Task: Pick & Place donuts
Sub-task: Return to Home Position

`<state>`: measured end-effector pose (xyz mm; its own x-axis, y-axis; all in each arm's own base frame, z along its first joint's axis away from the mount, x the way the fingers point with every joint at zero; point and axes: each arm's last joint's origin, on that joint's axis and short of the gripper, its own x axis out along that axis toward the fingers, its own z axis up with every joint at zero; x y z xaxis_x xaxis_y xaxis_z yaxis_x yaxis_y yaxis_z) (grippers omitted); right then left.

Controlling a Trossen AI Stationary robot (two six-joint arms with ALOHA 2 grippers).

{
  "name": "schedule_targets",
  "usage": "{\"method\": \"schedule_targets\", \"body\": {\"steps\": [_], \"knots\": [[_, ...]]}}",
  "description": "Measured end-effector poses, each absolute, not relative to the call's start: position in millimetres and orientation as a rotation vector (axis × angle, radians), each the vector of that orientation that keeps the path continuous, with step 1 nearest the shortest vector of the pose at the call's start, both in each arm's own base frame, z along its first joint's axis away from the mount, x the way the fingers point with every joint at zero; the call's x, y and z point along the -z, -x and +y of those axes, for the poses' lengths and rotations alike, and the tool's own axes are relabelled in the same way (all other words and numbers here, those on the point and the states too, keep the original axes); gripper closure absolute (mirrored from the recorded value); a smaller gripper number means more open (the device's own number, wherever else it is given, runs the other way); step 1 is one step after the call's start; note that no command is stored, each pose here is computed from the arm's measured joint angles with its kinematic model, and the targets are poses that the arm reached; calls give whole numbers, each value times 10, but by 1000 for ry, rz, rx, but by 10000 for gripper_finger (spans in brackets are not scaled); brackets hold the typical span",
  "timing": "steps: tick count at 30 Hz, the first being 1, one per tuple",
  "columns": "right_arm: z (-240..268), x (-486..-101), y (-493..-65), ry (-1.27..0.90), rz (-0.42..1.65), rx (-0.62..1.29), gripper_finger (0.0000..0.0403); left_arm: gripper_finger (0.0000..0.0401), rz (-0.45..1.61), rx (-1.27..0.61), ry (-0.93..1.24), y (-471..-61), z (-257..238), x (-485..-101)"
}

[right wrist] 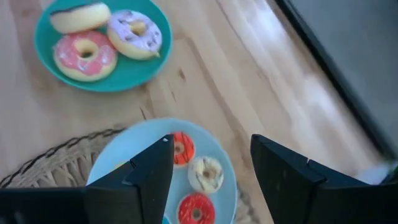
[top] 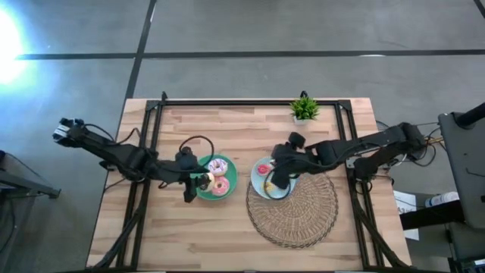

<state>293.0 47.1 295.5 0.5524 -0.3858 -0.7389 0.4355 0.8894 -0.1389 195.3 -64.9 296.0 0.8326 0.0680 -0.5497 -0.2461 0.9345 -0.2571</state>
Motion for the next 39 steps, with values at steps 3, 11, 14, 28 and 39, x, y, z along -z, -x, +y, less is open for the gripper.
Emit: {"method": "schedule_targets", "body": {"steps": [3, 11, 14, 28, 39], "knots": [[423, -2776, -2676, -185, 829, 509, 197, 250, 547, -156, 367, -1953, -583, -2694], [305, -2817, -2128, -413, 695, 545, 197, 250, 514, 26, 434, -1678, -384, -2715], [255, -2947, -1965, -449, 615, 550, 197, 249, 440, -44, 389, -1504, -263, -2869], [310, -2872, -1578, -541, 364, 379, 197, 249, 244, -45, 499, -1094, -144, -2518], [263, -2453, -1293, -641, 75, 130, 197, 249, 120, -23, 498, -669, -64, -2447]]}}
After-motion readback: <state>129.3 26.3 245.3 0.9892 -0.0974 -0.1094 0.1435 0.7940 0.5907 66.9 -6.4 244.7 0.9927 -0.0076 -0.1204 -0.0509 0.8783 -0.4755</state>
